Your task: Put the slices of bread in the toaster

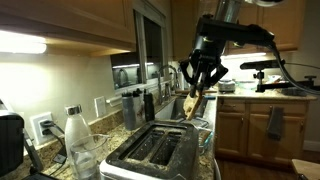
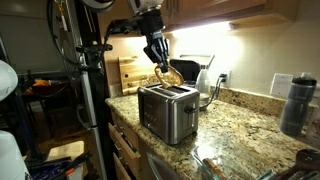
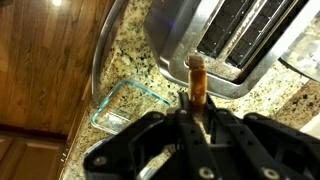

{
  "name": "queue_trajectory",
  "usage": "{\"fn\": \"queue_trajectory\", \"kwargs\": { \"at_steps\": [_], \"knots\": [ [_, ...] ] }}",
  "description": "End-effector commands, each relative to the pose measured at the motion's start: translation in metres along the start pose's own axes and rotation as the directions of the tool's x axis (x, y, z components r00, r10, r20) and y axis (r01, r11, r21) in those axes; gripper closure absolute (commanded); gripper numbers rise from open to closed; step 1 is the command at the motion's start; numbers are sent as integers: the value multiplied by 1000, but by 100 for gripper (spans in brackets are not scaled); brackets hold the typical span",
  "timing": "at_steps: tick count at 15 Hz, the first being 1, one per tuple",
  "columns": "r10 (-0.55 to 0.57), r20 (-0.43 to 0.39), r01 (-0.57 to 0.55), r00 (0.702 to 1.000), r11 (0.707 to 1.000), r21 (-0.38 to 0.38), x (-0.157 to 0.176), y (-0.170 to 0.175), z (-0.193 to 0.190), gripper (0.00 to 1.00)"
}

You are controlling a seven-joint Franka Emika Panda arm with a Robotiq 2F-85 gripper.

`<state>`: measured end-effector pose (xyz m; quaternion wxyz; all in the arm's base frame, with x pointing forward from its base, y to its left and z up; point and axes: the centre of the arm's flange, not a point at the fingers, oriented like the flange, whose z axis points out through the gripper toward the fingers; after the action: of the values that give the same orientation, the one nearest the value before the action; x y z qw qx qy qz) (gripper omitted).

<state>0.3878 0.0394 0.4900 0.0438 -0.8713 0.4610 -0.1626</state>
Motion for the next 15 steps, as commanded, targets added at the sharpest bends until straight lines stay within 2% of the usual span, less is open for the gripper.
{"fn": "queue_trajectory", "kwargs": {
  "at_steps": [1, 15],
  "knots": [
    [14, 47, -16, 999, 999, 46, -8, 2, -12, 96],
    [25, 151, -38, 988, 996, 79, -15, -14, 21, 96]
  ]
}}
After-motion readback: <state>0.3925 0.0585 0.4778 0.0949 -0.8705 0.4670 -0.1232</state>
